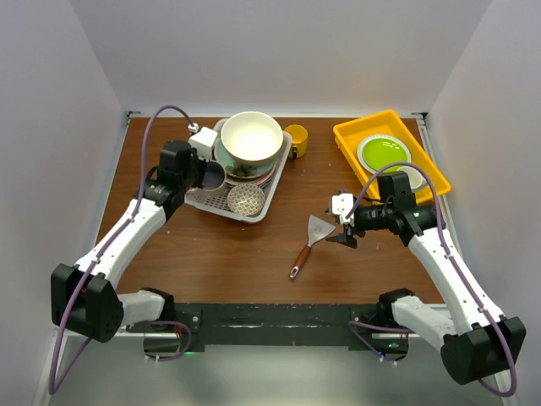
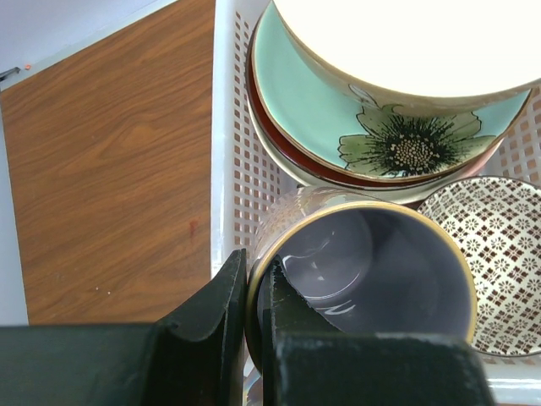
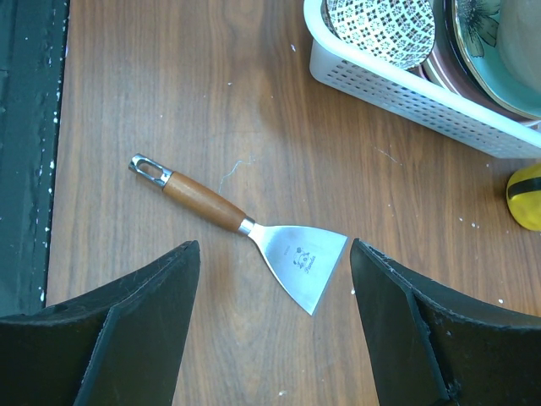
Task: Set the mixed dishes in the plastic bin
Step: Place the cup in the plastic bin.
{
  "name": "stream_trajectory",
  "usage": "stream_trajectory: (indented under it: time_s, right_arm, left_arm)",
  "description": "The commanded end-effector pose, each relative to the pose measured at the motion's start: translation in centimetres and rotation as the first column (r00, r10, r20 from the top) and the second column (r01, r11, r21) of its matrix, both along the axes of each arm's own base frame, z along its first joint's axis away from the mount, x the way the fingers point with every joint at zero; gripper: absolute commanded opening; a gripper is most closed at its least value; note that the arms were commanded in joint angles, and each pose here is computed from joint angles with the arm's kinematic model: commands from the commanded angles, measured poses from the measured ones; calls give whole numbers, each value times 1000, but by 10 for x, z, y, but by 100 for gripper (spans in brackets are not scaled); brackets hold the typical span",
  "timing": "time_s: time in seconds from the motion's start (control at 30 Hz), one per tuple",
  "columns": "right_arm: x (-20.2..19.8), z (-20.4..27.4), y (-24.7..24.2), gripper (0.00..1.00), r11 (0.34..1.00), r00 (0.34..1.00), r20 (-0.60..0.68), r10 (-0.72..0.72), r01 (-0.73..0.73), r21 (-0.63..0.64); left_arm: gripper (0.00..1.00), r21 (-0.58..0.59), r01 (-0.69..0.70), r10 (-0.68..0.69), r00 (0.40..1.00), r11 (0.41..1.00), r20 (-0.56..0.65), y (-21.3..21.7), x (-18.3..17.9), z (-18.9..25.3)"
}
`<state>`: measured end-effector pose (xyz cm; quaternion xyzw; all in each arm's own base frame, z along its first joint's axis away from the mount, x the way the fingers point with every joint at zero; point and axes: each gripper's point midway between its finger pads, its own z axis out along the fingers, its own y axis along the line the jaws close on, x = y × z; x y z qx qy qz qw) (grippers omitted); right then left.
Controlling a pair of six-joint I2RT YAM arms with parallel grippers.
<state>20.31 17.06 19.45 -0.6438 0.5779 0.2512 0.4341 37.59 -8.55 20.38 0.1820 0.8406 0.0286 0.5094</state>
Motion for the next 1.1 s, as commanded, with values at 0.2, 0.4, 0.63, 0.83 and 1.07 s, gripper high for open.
stream_trajectory:
  time_s: [0.2,0.4,0.63,0.83,1.07]
  right_arm:
    - [-2,6,3,76,999,999,23,22,-23,31]
    - [-2,5,3,76,999,999,23,24,-24,30]
    - [-3,5,3,76,999,999,24,25,-26,30]
    - [-3,6,3,76,999,999,28,28,-28,30]
    - [-3,5,3,76,999,999,23,29,-30,28]
  left_arm:
    - [0,-7,29,-28,991,1000,134,-5,18,40]
    - [0,4,49,-49,992,999,112,-9,21,31]
    - [0,11,61,-62,994,998,87,-12,27,24]
    - [0,10,78,-78,996,997,41,-18,33,14]
    - [2,5,73,-73,997,997,20,-19,34,6]
